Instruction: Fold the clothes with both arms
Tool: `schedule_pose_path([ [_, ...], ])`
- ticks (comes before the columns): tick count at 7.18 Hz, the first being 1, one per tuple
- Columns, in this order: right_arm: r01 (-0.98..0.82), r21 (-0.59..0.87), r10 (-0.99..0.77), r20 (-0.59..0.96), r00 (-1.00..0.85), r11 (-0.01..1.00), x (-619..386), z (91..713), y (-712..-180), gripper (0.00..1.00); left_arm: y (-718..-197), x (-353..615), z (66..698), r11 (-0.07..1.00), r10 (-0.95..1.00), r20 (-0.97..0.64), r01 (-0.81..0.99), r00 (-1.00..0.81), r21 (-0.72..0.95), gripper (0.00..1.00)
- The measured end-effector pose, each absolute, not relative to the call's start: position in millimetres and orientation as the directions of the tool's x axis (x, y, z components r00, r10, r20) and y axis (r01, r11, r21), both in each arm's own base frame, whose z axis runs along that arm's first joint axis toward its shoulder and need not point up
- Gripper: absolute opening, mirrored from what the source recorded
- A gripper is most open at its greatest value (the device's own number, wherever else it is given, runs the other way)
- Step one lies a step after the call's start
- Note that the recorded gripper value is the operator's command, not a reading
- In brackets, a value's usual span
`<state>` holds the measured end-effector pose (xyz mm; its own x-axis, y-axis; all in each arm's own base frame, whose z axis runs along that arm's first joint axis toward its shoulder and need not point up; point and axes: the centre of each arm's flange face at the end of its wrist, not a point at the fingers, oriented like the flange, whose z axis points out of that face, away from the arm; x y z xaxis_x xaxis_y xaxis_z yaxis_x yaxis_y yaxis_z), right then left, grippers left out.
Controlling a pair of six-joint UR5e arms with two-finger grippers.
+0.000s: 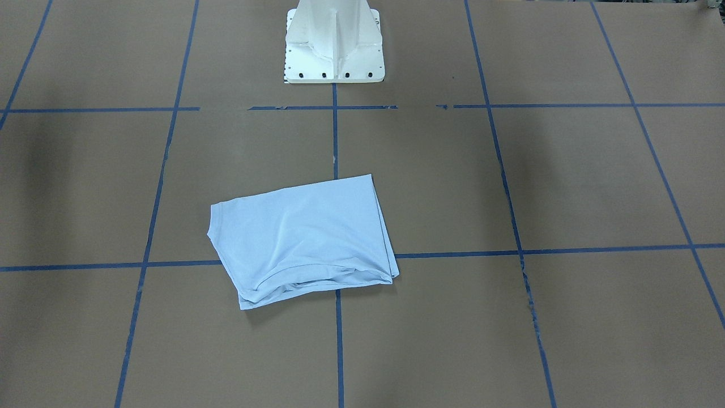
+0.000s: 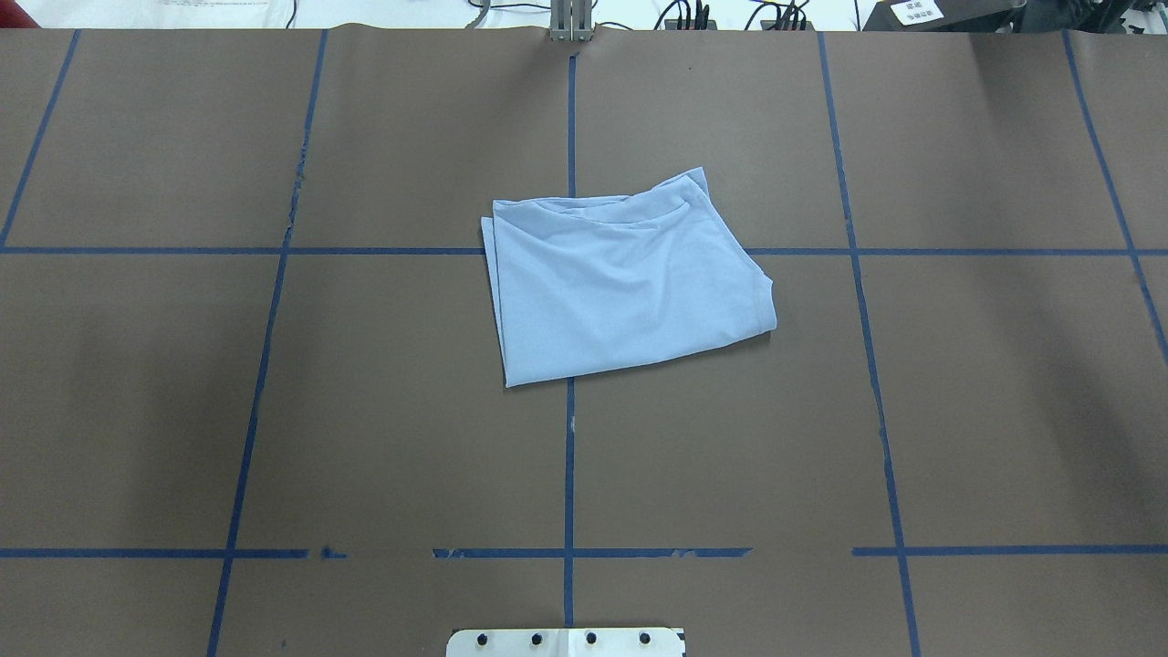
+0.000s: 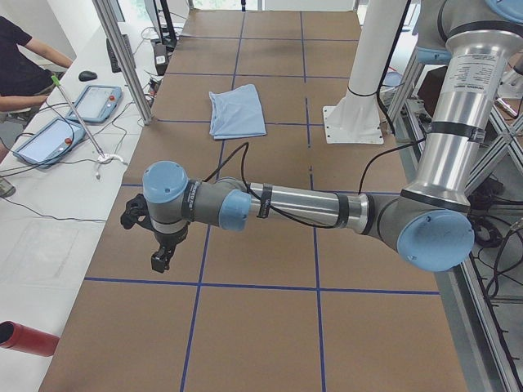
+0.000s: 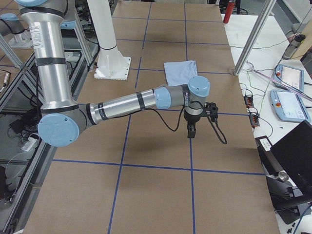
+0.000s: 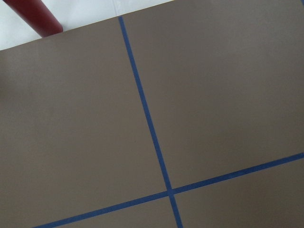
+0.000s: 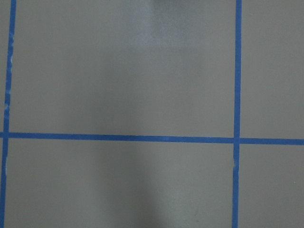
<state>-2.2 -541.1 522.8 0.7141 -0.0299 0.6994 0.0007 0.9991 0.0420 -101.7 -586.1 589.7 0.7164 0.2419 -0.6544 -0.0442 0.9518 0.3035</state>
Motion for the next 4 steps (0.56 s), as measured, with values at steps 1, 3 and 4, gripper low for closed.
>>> schedule_pose_path([
  [1,0.015,0.031,-0.032,0.696,0.717,0.999,2.1,527.8,-534.8,1.00,-583.6,-102.7,594.7,0.966,0.194,-0.672,-0.020,0.715,0.257,1.00],
  [3,0.030,0.003,-0.024,0.686,0.727,1.000,7.0,547.9,-519.5,1.00,-566.6,-101.3,591.4,0.980,0.116,-0.697,0.033,0.707,0.196,1.00],
  [4,0.033,-0.011,-0.017,0.680,0.733,0.999,9.1,560.8,-509.0,1.00,-552.4,-99.9,584.1,0.978,0.118,-0.698,0.039,0.706,0.205,1.00],
])
